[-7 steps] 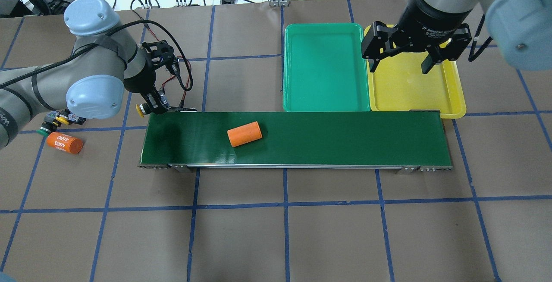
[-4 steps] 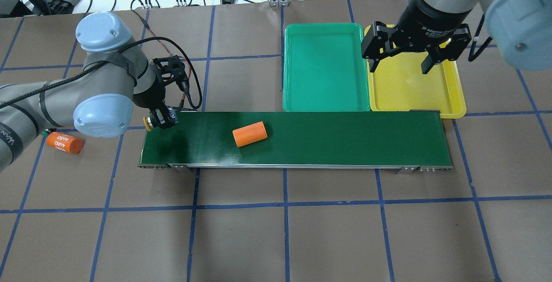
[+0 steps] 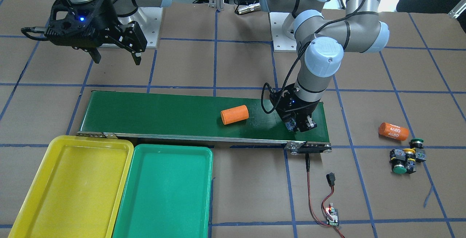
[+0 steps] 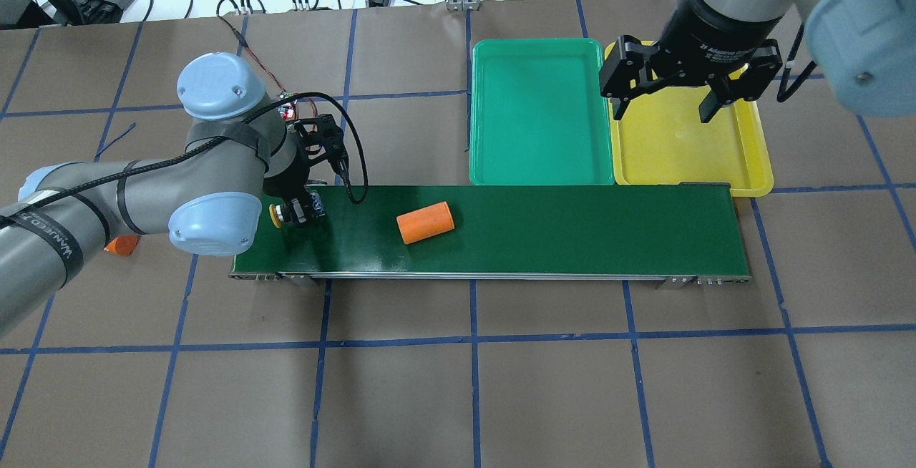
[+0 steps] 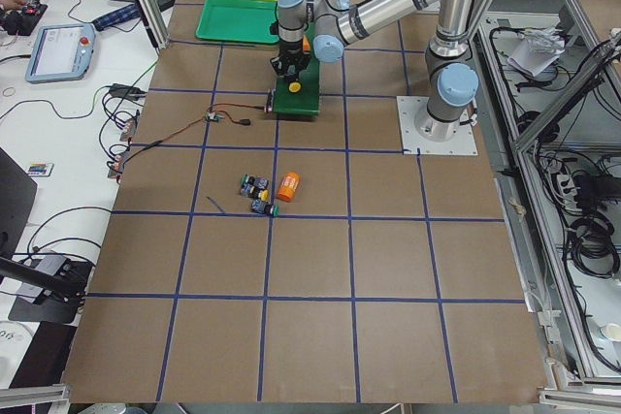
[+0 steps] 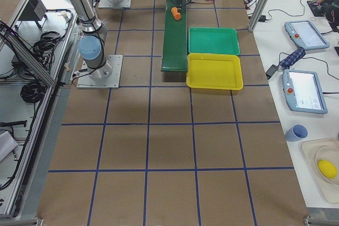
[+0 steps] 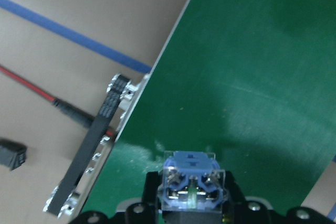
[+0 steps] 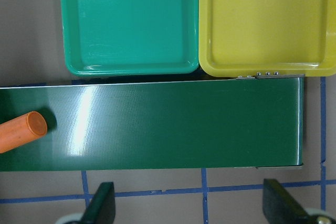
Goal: Sort buttons by color to trays
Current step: 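Place the yellow-capped button on the belt with the left gripper, then grasp a green-capped button from the pile with the left gripper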
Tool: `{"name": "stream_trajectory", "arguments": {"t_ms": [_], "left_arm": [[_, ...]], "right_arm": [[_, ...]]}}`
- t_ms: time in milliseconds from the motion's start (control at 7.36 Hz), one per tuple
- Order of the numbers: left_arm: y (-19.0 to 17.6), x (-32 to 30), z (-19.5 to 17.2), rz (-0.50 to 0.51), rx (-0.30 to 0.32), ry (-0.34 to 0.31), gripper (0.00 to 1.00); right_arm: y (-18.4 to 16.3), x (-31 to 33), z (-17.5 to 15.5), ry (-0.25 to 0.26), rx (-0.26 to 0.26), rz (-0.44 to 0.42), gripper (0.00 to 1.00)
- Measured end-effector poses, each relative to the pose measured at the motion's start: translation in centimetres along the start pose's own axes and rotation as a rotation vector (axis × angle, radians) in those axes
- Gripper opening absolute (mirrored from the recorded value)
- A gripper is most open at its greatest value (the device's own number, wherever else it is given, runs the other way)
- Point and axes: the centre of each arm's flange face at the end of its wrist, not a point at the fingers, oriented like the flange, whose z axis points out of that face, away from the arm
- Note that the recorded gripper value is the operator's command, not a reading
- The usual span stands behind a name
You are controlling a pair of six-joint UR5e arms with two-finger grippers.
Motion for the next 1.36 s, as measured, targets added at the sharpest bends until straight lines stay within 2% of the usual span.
{"name": "stream_trajectory", "arguments": {"t_ms": [272,544,680,1088,1359], "left_arm": [[0.2,0.5,-0.7,-0.022,0.014,-0.009,1.0],[2.1,-0.7,-1.5,-0.082,0.009,-0.024,1.0],[4.9,-2.7,-1.5,-0.152,0.005,-0.023,1.0],[17.6,-9.9,-0.3,-0.423,-0.018,-0.002,1.0],[25.9,-12.1,1.2,-0.58,-0.04,0.028,1.0]], "right_arm": [[0.0,0.0,0.0,0.0,-0.001,0.0,1.0],[0.0,0.0,0.0,0.0,0.0,0.0,1.0],[0.0,0.0,0.0,0.0,0.0,0.001,1.0],[0.0,0.0,0.0,0.0,0.001,0.001,1.0],[0.0,0.0,0.0,0.0,0.001,0.0,1.0]]}}
